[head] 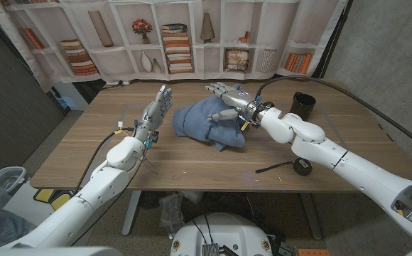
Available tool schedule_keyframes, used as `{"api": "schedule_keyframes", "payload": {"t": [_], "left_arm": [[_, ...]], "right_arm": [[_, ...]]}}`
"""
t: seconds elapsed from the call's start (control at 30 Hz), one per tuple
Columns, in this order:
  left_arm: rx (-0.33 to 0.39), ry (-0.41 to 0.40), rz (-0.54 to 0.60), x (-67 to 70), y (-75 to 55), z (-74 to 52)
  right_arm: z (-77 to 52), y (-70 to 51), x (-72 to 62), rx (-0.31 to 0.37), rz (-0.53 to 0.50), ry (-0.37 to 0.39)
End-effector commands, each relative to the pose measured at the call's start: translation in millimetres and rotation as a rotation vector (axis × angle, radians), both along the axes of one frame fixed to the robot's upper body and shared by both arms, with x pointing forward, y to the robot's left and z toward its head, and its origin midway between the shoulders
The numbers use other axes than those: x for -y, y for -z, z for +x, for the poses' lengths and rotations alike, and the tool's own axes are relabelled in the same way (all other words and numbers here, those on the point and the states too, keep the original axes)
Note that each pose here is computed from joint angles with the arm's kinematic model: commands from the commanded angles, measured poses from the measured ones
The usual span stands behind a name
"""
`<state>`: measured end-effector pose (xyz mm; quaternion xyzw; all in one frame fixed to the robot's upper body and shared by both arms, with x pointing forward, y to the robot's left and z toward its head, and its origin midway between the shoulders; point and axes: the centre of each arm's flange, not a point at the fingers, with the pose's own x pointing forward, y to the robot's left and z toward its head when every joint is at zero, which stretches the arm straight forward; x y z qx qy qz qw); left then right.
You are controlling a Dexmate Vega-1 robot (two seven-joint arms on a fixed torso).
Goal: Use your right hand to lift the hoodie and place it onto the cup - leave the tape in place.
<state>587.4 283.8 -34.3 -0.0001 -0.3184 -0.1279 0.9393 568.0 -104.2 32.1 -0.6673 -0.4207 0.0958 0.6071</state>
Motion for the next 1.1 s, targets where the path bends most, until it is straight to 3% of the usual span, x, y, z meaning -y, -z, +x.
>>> {"api": "schedule_keyframes", "payload": {"t": [0.03,1.1], "left_arm": [[0.000,0.010,0.003,0.7,-2.6,1.7],[-0.011,0.012,-0.010,-1.7,5.5,0.6]], "right_arm": [[6.2,5.9,-3.9,-0.015,-0.019,0.012],[20.3,24.8,-9.4,-0.092,-0.062,0.055]]}}
